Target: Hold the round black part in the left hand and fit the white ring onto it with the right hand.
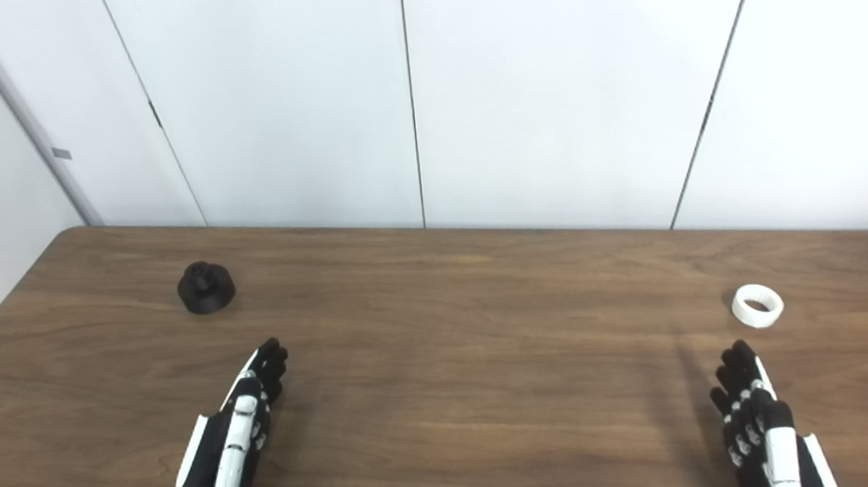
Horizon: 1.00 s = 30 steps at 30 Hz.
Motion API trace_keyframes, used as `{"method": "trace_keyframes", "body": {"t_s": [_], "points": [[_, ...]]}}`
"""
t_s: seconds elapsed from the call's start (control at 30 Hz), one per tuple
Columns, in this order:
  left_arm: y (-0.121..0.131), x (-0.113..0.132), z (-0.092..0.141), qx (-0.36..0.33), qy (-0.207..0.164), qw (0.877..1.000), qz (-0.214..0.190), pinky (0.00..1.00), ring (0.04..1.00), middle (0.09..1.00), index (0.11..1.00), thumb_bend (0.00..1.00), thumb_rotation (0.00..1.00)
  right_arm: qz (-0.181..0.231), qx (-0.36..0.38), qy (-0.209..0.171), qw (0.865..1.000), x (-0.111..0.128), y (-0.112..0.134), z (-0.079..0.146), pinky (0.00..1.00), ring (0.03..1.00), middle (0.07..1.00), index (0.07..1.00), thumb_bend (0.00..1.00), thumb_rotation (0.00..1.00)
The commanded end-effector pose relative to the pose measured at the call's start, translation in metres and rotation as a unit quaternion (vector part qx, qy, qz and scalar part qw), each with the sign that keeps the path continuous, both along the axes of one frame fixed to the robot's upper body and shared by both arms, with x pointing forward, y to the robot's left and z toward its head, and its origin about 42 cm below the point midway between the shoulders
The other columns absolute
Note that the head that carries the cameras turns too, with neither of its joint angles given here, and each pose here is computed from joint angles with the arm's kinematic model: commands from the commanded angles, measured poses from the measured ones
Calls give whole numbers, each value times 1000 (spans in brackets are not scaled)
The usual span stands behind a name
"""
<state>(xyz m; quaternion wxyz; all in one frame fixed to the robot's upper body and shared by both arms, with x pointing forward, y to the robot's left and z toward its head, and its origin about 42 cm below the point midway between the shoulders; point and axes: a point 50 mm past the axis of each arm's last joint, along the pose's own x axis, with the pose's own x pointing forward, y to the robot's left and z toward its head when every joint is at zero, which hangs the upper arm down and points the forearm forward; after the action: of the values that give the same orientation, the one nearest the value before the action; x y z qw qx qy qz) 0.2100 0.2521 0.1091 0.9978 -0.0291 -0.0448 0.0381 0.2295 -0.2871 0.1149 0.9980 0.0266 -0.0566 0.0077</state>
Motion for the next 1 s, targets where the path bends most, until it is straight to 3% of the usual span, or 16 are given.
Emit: {"method": "trace_keyframes", "body": {"t_s": [0.0, 0.17, 0.3, 0.37, 0.63, 0.8, 0.97], "points": [[-5, -21, -13, -2, 22, 1000, 9, 1000, 973, 945, 952, 395, 821, -6, 0, 45, 999, -18, -7, -26, 1000, 1000, 995, 1000, 499, 1000], [-7, -22, -8, 48, 49, 998, 2, 1000, 976, 950, 962, 463, 786, -9, 3, 47, 999, -18, -9, -25, 1000, 1000, 991, 1000, 494, 1000], [-10, -20, 3, 73, 44, 996, 6, 976, 967, 952, 965, 505, 495, -13, 2, 48, 999, -18, -9, -20, 1000, 994, 977, 986, 485, 1000], [-9, -16, 12, 102, 42, 994, 16, 951, 957, 946, 958, 523, 442, -14, 2, 47, 999, -17, -10, -21, 1000, 989, 974, 982, 472, 1000], [7, 11, 47, 207, 14, 973, 101, 842, 848, 840, 865, 766, 164, -18, 9, 51, 999, -16, -10, -21, 1000, 983, 978, 983, 518, 1000], [24, 25, 58, 273, 26, 951, 145, 886, 867, 839, 858, 827, 219, -23, 9, 52, 998, -16, -9, -21, 995, 970, 967, 971, 515, 1000], [40, 40, 69, 301, 52, 938, 167, 820, 848, 841, 856, 846, 232, -24, 12, 54, 998, -16, -9, -22, 1000, 974, 961, 966, 538, 1000]]}}
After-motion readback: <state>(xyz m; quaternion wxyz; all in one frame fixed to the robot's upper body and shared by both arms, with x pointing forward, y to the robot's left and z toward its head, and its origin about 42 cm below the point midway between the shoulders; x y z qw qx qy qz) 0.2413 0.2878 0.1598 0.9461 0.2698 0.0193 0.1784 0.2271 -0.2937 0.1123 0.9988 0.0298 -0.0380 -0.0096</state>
